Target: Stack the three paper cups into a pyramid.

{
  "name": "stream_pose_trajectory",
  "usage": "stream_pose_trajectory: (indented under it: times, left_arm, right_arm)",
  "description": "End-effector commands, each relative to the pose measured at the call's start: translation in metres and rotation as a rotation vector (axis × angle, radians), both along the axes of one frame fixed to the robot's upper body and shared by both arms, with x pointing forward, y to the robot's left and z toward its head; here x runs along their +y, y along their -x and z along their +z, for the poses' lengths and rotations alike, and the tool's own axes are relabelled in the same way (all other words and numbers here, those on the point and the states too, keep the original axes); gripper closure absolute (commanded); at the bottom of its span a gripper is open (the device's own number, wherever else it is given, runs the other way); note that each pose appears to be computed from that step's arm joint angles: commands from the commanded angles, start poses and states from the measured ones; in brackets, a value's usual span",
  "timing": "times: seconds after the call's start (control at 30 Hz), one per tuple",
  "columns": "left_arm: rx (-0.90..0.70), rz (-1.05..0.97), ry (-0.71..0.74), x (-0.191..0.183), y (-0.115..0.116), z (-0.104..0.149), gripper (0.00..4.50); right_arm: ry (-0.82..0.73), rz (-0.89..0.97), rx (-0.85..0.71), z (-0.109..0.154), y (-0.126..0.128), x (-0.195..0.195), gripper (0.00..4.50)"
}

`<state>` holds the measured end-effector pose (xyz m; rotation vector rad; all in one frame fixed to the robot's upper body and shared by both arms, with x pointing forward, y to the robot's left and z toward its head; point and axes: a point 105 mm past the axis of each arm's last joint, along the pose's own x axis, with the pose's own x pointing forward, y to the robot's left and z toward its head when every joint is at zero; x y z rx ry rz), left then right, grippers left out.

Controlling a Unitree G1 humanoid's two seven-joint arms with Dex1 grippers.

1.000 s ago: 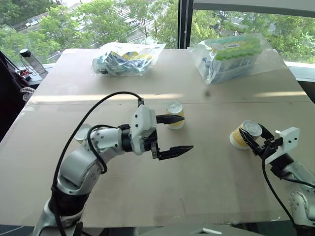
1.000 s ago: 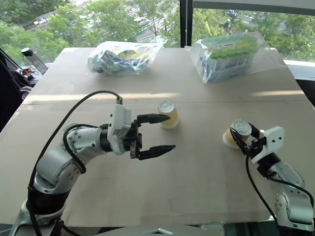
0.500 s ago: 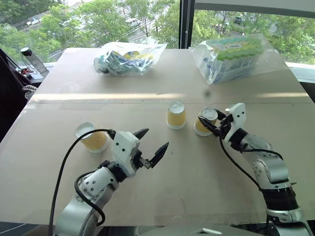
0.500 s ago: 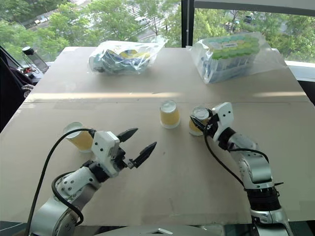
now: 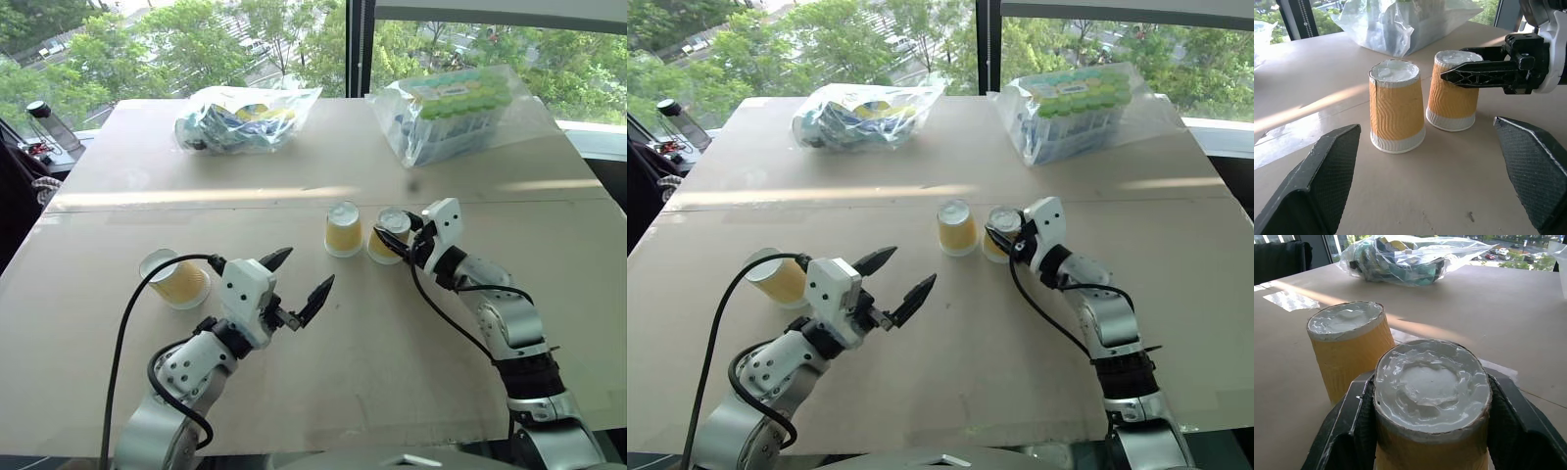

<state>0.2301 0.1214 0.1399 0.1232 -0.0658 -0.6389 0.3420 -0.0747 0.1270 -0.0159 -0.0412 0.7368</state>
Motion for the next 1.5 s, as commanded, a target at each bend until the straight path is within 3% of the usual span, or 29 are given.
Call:
stream_pose_trajectory:
  times: [0.03, 0.4, 0.47, 0.6, 0.9, 1.07, 1.13, 1.27, 1.5]
  left_arm:
    - [-0.047, -0.015, 0.006, -0.004, 0.004, 0.010, 0.00]
    - [-0.047, -0.005, 0.009, -0.004, 0.006, 0.008, 0.00]
    - [-0.055, -0.001, 0.013, -0.005, 0.006, 0.008, 0.00]
    - [-0.085, 0.015, 0.006, -0.004, 0.007, 0.010, 0.00]
    - [-0.219, 0.225, 0.026, 0.014, 0.017, 0.029, 0.00]
    - [-0.237, 0.410, 0.060, 0.032, 0.038, 0.032, 0.00]
    - [-0.213, 0.564, 0.052, 0.050, 0.043, 0.024, 0.00]
    - [-0.156, 0.869, -0.071, 0.097, 0.054, 0.000, 0.00]
    - [-0.157, 0.971, -0.028, 0.116, 0.041, -0.006, 0.00]
  right_arm:
    - [0.012, -0.005, -0.029, 0.003, -0.004, 0.003, 2.29]
    - [0.007, 0.009, -0.015, 0.001, -0.006, 0.010, 2.29]
    - [0.003, 0.009, -0.015, 0.003, -0.006, 0.009, 1.36]
    - [-0.031, -0.011, -0.045, 0.012, -0.007, 0.002, 0.06]
    - [-0.071, 0.046, -0.100, 0.029, 0.013, -0.015, 0.06]
    - [0.089, 0.163, 0.027, -0.003, 0.064, -0.043, 0.06]
    - [0.173, 0.312, 0.031, -0.016, 0.096, -0.052, 0.06]
    - [0.062, 0.444, -0.056, 0.007, 0.121, -0.054, 0.06]
    - [-0.052, 0.582, -0.148, 0.031, 0.136, -0.038, 0.06]
